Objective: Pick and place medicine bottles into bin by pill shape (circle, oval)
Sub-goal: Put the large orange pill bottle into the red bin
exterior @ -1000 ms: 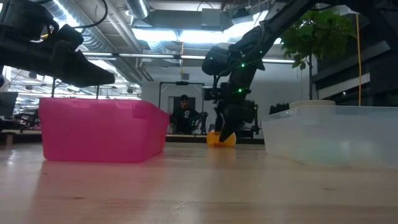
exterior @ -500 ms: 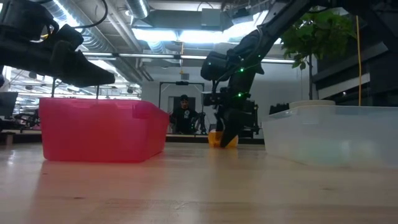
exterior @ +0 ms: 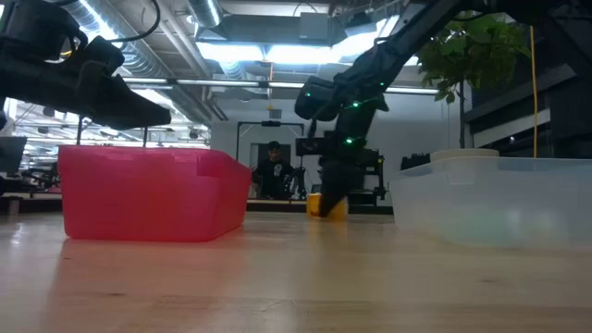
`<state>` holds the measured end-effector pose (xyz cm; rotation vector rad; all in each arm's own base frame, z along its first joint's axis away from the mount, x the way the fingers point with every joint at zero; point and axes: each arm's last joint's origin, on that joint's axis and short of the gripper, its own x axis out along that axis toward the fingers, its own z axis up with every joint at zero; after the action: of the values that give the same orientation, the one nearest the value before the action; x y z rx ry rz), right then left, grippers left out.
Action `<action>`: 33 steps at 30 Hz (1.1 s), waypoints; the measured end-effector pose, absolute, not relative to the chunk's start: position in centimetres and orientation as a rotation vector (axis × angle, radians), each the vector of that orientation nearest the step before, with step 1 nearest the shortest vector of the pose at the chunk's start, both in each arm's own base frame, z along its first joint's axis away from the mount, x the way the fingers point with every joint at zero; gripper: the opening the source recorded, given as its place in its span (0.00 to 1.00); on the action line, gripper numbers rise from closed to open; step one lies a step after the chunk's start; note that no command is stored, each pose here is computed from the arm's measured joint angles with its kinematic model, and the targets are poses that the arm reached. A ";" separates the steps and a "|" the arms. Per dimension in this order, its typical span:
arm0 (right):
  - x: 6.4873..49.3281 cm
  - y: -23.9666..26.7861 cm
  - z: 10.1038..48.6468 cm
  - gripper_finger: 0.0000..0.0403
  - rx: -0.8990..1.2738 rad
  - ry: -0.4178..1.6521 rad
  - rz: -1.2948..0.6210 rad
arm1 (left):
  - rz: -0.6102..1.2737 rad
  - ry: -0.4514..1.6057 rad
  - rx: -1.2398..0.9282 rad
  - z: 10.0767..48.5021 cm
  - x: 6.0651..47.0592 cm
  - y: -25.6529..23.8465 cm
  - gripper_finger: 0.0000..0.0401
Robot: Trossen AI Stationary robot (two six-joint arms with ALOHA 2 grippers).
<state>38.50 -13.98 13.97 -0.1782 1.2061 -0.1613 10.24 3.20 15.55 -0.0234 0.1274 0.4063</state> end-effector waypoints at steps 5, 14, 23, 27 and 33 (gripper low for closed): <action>40.8 -12.9 16.7 0.45 -0.102 1.073 -0.142 | 0.406 0.127 -0.023 15.5 10.2 3.2 0.57; 44.5 -8.6 23.0 0.45 0.027 0.777 0.317 | 0.406 0.127 -0.023 15.5 10.2 3.2 0.57; 46.1 -3.3 24.6 0.45 0.025 0.672 0.408 | 0.406 0.127 -0.023 15.5 10.2 3.2 0.57; 46.5 -1.4 24.7 0.48 -0.042 0.657 0.355 | 0.406 0.127 -0.023 15.5 10.2 3.2 0.57; 46.7 -0.6 24.9 0.60 -0.049 0.634 0.375 | 0.406 0.127 -0.023 15.5 10.2 3.2 0.57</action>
<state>46.65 -0.57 24.88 -0.0492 0.6342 0.3749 10.24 3.20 15.55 -0.0233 0.1274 0.4060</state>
